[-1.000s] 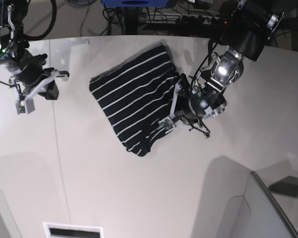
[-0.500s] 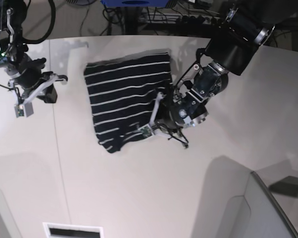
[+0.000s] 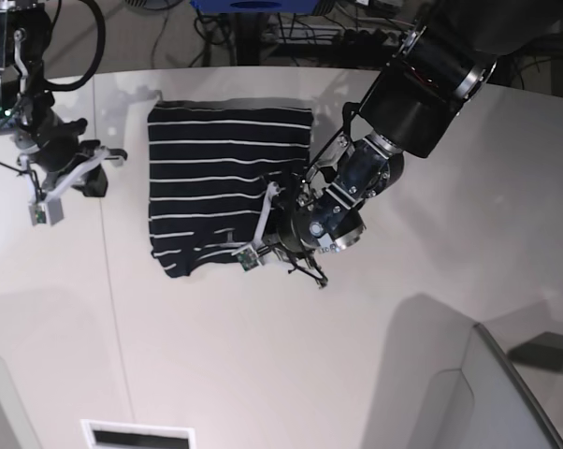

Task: Layout the t-shirt on the table in an organized manner, then fold the t-shirt properly
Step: 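Press and smooth the folded shirt's edge with the left gripper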

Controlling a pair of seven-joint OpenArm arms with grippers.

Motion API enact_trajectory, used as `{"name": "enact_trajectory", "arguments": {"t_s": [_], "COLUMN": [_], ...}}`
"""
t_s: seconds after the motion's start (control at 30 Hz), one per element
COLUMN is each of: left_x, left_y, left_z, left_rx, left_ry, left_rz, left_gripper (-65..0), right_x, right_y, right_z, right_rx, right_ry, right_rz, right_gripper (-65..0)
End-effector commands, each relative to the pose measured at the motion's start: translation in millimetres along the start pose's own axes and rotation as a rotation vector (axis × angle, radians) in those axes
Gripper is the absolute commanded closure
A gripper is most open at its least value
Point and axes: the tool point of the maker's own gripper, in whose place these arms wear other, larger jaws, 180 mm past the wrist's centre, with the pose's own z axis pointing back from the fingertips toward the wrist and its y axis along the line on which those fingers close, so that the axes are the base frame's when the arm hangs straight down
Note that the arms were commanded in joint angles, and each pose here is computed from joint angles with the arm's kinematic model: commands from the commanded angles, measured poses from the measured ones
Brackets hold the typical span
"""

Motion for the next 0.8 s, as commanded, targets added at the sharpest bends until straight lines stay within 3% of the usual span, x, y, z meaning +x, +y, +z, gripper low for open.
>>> {"name": "enact_trajectory", "arguments": {"t_s": [0.0, 0.43, 0.77], "left_x": [19, 12, -6], "left_y": [12, 9, -16], "left_z": [4, 3, -1], "left_rx": [0.021, 0.018, -0.022], "left_ry": [-0.046, -0.028, -0.003], "left_rz": [-0.004, 0.006, 0.031], "left_gripper": [0.0, 0.0, 0.0], "right_x": [13, 20, 19], "right_y": [-1, -6, -6], "right_z": [3, 4, 4], "right_rx": [0.004, -0.004, -0.005], "right_ry": [-0.04, -0.049, -0.046], "right_rz": [0.012, 0.03, 0.029], "right_gripper": [-1.2, -1.2, -1.1]}}
